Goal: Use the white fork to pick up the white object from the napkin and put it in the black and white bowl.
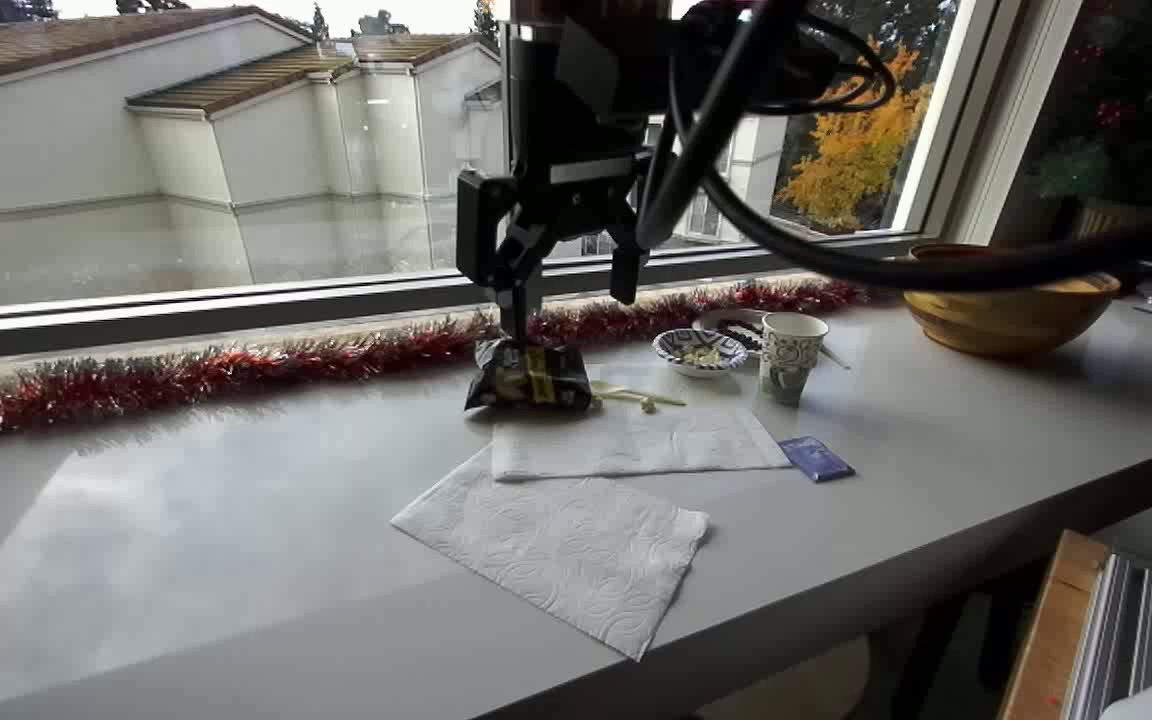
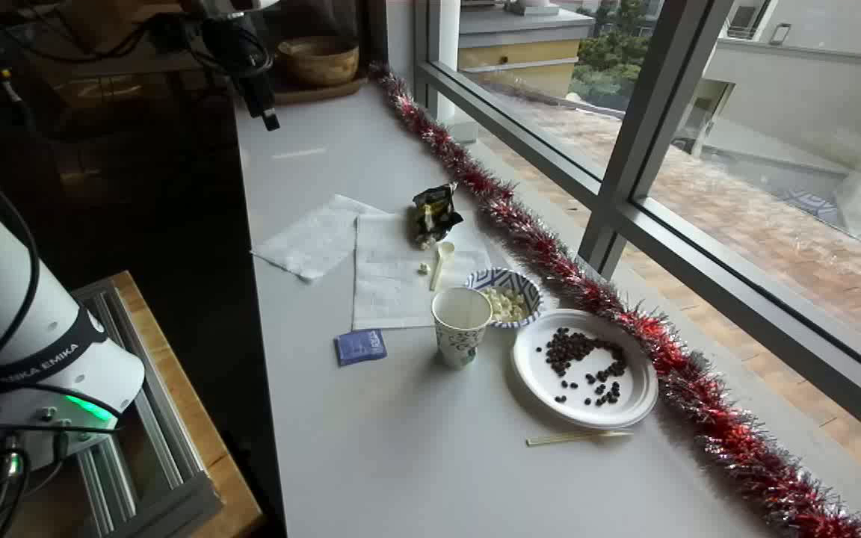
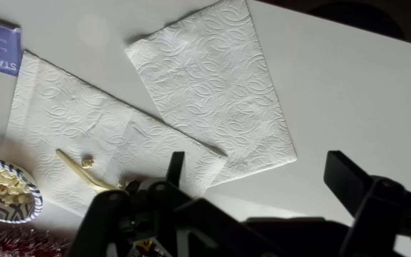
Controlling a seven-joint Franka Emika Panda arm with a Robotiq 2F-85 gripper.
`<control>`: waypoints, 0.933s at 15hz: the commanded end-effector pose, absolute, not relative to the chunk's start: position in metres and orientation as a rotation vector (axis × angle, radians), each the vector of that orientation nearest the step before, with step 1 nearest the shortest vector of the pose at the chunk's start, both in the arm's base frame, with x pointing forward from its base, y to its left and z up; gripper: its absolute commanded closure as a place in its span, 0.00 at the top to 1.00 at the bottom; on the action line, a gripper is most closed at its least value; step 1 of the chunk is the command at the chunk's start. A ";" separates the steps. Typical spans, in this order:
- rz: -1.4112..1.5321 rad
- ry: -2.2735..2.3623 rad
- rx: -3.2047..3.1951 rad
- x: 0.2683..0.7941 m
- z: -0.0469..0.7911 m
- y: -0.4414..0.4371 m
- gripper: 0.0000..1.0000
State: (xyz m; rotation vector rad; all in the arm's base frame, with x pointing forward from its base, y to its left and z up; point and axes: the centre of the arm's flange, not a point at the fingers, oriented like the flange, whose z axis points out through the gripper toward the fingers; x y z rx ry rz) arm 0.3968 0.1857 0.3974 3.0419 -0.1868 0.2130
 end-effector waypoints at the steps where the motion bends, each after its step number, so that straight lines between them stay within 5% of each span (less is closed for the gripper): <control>1: 0.213 -0.187 3.042 0.397 0.397 0.186 1.00; 14: 0.216 -0.252 3.064 0.412 0.405 0.177 1.00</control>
